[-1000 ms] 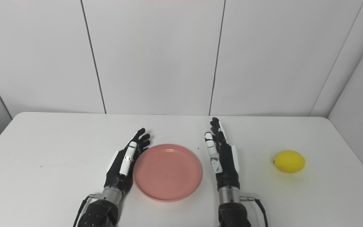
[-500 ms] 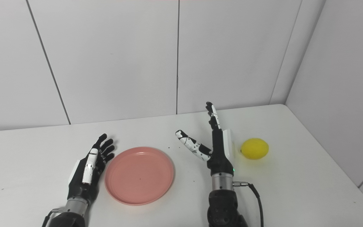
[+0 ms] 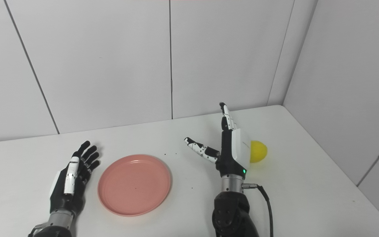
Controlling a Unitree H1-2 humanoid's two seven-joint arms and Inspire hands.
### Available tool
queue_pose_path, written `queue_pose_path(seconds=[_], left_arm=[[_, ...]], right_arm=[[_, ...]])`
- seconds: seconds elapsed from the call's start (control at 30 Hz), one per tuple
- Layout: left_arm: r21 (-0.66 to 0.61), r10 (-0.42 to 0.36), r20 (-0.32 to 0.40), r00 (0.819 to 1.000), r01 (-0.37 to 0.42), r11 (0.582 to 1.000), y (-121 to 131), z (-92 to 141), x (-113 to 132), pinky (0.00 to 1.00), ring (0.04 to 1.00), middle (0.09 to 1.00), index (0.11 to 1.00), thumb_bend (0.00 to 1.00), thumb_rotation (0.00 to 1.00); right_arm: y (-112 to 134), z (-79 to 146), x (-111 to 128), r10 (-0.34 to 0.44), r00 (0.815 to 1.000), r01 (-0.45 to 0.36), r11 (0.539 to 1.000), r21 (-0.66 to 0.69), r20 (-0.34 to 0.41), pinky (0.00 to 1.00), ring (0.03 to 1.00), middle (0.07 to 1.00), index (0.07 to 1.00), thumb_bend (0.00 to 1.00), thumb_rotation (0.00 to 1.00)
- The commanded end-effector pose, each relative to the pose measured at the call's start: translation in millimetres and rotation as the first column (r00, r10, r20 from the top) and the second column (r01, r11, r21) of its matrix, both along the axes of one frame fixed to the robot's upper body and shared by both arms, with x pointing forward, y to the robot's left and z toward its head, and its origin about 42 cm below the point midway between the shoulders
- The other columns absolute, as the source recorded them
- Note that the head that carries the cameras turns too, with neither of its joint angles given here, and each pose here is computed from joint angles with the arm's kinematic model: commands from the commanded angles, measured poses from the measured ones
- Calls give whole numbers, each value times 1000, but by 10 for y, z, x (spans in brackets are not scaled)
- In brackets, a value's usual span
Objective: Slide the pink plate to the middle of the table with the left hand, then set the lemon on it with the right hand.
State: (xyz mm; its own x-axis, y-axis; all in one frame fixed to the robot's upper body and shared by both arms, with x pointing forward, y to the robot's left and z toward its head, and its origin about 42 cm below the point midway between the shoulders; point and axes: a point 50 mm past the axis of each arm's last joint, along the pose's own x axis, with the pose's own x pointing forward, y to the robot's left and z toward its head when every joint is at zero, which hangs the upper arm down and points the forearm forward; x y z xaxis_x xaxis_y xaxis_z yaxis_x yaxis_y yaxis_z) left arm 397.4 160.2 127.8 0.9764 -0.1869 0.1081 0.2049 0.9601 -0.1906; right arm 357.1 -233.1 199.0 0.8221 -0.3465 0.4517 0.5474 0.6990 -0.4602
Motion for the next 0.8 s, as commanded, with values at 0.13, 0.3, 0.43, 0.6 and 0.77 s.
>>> queue_pose_path(seconds=[0.13, 0.3, 0.43, 0.6, 0.77], left_arm=[[26, -20, -1, 1000, 20, 999, 86, -88, -37, 922, 916, 909, 894, 294, 991], [28, -19, -3, 1000, 19, 999, 86, -91, -40, 919, 917, 910, 898, 307, 991], [29, -16, -1, 1000, 16, 999, 80, -91, -44, 909, 909, 902, 892, 300, 988], [28, -18, 3, 1000, 18, 999, 78, -91, -43, 909, 910, 903, 893, 300, 996], [32, -18, 5, 1000, 18, 999, 78, -91, -39, 917, 919, 910, 898, 279, 980]], right_arm=[[-192, 203, -30, -57, 996, 59, 997, -39, 62, 831, 900, 929, 938, 803, 315], [-343, 236, -84, -108, 993, 110, 992, -66, 40, 830, 905, 936, 941, 833, 287], [-480, 273, -135, -167, 986, 168, 982, -86, 15, 793, 900, 943, 941, 836, 257], [-572, 266, -156, -190, 982, 190, 977, -101, 3, 779, 895, 943, 940, 836, 256], [-762, 220, -170, -237, 970, 230, 964, -133, -43, 779, 904, 947, 944, 831, 232]])
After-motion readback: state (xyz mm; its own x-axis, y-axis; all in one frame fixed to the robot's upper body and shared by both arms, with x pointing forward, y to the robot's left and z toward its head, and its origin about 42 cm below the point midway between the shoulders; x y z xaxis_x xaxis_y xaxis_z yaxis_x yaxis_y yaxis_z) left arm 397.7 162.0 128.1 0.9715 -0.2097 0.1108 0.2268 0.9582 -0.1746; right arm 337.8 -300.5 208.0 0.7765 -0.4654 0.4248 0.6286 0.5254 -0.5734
